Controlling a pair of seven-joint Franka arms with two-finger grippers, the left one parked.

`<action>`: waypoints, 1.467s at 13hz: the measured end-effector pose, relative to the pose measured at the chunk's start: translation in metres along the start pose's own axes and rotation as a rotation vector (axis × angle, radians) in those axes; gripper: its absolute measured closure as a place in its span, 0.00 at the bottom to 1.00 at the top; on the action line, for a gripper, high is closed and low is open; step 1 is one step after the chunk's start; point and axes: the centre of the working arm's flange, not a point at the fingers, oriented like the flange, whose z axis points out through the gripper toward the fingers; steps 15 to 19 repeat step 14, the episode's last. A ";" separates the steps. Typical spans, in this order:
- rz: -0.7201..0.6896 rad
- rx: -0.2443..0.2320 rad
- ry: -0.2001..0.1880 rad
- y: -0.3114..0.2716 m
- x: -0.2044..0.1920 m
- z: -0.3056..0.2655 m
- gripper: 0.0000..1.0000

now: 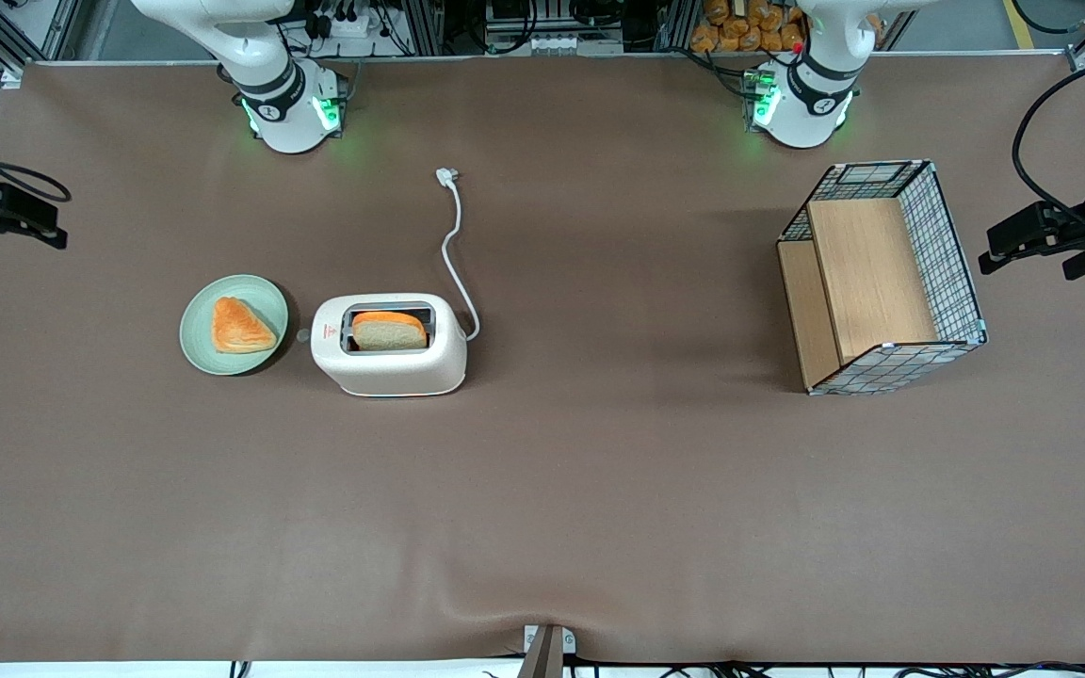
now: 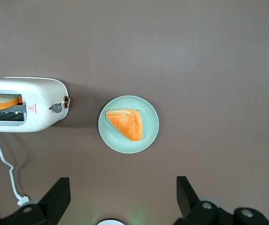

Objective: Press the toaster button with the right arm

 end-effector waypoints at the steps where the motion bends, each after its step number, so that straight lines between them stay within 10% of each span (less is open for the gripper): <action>1: 0.017 0.002 -0.003 0.001 -0.006 -0.006 0.00; 7: 0.152 0.113 0.018 0.013 -0.024 -0.042 0.00; 19: 0.127 0.075 0.018 0.014 -0.021 -0.039 0.00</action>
